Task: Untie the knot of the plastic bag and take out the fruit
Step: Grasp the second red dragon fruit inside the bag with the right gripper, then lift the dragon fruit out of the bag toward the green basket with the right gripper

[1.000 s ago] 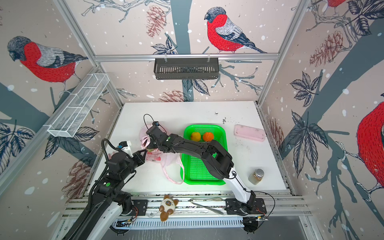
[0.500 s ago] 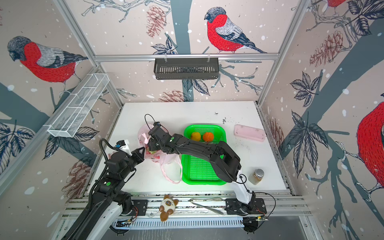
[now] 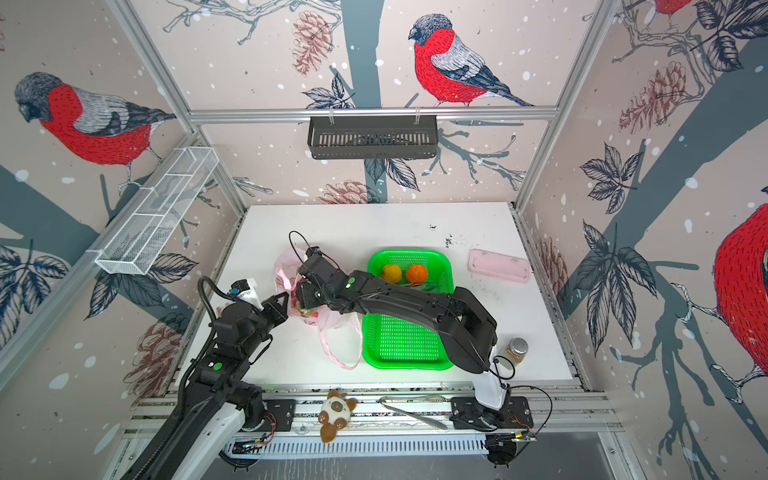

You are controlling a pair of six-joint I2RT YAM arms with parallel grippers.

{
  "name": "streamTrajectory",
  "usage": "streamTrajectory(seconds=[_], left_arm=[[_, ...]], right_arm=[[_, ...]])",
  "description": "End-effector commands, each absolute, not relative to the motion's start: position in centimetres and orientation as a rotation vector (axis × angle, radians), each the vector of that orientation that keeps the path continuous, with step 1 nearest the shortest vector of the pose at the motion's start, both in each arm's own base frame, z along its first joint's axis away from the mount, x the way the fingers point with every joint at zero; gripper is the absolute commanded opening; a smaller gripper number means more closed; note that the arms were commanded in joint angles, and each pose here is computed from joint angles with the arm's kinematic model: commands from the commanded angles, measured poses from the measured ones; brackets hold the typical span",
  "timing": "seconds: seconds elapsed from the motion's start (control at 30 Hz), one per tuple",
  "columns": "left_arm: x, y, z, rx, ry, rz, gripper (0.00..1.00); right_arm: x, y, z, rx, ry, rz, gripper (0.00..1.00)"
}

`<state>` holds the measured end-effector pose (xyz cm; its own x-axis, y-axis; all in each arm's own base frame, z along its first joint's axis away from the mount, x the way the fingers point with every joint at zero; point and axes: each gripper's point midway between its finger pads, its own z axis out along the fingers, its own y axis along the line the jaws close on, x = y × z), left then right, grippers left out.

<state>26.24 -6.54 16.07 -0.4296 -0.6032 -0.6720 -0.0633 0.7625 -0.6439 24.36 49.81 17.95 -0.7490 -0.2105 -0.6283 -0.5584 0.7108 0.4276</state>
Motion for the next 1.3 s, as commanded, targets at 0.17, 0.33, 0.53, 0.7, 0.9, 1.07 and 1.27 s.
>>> streamTrajectory(seconds=[0.17, 0.33, 0.53, 0.7, 0.9, 1.07, 1.27], left_arm=[[27.0, -6.1, 18.1, -0.509, 1.857, -0.667, 0.00], [27.0, -6.1, 18.2, -0.513, 1.852, -0.669, 0.00], [27.0, -6.0, 18.4, -0.516, 1.846, -0.663, 0.00], [26.9, -5.7, 18.7, -0.523, 1.838, -0.652, 0.00], [26.9, -5.3, 19.2, -0.529, 1.828, -0.620, 0.00], [27.1, -4.9, 19.4, -0.535, 1.823, -0.597, 0.00], [27.5, -4.7, 19.6, -0.541, 1.818, -0.578, 0.00]], right_arm=[[22.8, 48.4, 20.6, -0.637, 2.326, 0.845, 0.32], [22.0, 47.1, 21.7, -0.643, 2.319, 0.864, 0.32], [20.9, 45.4, 22.5, -0.646, 2.319, 0.881, 0.32], [19.8, 43.9, 23.5, -0.653, 2.315, 0.880, 0.32], [18.7, 41.0, 25.0, -0.641, 2.300, 0.851, 0.32], [17.9, 38.4, 26.0, -0.603, 2.274, 0.850, 0.32], [17.7, 34.6, 27.1, -0.522, 2.232, 0.812, 0.31]])
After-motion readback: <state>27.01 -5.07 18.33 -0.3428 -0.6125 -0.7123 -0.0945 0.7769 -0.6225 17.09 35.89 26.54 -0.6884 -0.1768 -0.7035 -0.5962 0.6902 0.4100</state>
